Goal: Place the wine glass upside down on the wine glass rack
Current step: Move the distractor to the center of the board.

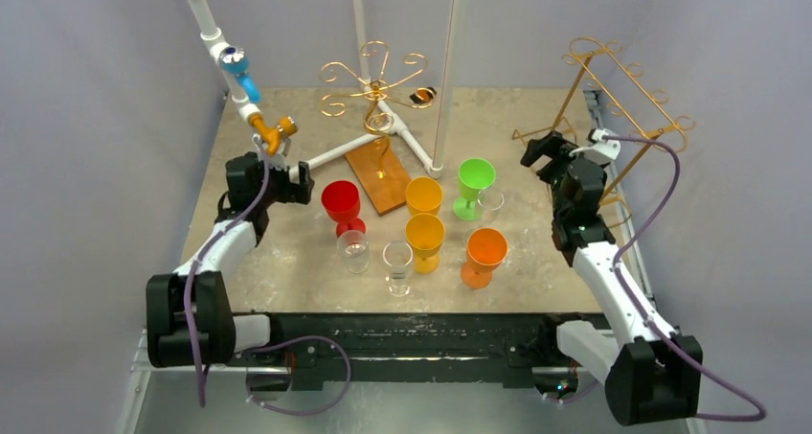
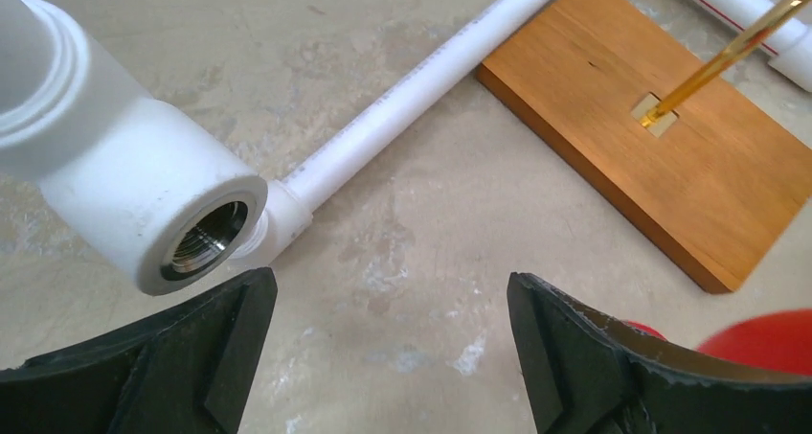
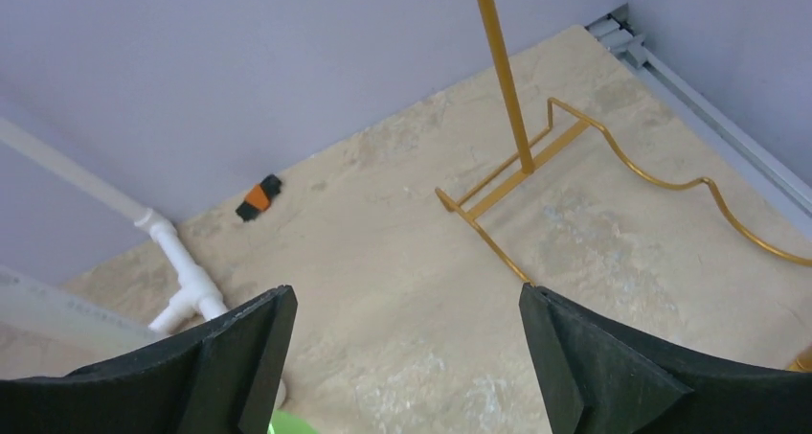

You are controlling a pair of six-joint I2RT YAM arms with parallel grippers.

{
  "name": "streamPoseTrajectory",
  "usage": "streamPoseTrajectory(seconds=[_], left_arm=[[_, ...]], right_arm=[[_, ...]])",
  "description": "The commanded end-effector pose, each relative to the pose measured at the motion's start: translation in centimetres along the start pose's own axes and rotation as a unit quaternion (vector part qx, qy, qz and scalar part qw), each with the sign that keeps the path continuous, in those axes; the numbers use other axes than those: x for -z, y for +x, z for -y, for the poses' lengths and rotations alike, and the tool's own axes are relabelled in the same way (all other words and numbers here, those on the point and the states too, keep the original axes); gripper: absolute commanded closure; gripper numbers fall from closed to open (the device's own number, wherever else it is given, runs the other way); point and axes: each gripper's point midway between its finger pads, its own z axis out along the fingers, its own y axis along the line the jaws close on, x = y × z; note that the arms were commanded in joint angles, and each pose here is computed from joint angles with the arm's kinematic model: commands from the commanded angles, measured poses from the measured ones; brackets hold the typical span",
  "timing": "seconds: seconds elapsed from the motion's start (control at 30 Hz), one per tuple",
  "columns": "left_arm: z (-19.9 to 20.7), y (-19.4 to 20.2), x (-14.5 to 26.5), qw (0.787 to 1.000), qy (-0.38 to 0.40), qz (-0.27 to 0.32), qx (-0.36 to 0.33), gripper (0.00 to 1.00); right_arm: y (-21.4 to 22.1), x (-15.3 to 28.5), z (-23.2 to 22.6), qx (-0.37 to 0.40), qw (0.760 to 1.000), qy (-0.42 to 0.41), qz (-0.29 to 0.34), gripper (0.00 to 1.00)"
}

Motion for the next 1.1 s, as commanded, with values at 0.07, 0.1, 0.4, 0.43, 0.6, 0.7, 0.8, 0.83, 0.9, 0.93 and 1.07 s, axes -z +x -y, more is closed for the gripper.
streamPoseTrajectory(seconds=[0.07,0.1,0.4,0.43,0.6,0.7,0.8,0.83,0.9,0.93,1.07], left_arm=[[4.3,-2.7,5.4,0.993,0.097,-0.058,-0.020,0.00],[4.7,-3.3,6.1,0.993,0.105,-0.060,-0.016,0.00],[5.3,-4.1,10.7,0.992,0.095,-0.076,-0.019,0.00],[4.8,-3.8,10.8,0.994,0.076,-0.083,-0.014,0.00],[2.7,-2.3,11.3,0.993,0.002,-0.115,0.015,0.00],[1.5,-1.9,10.7,0.993,-0.029,-0.115,0.016,0.01],[1.0,-1.3,9.2,0.993,-0.022,-0.113,-0.017,0.02],[1.3,-0.7,8.9,0.991,-0.002,-0.125,-0.037,0.03],[1.4,0.8,8.4,0.984,0.024,-0.158,-0.074,0.05],[1.1,1.8,8.2,0.979,0.027,-0.178,-0.090,0.05],[-0.9,4.6,8.5,0.956,0.020,-0.234,-0.175,0.11]], right_arm=[[-1.9,4.2,-1.7,0.026,0.996,0.031,-0.078,0.04],[-2.6,4.6,-1.9,0.031,0.996,0.039,-0.079,0.03],[-8.9,4.9,-6.6,0.057,0.994,0.024,-0.086,0.04],[-9.1,5.0,-7.3,0.061,0.994,0.018,-0.088,0.03],[-7.9,5.4,-10.1,0.093,0.991,0.004,-0.101,0.01],[-7.3,5.8,-12.3,0.099,0.990,-0.020,-0.103,0.01],[-6.9,6.5,-15.8,0.103,0.988,-0.054,-0.102,0.01],[-7.0,6.7,-16.9,0.108,0.987,-0.062,-0.101,0.01],[-7.1,7.1,-19.6,0.116,0.984,-0.091,-0.100,0.01],[-7.6,7.3,-20.8,0.114,0.983,-0.105,-0.095,0.01],[-9.3,7.2,-23.8,0.122,0.980,-0.139,-0.080,0.01]])
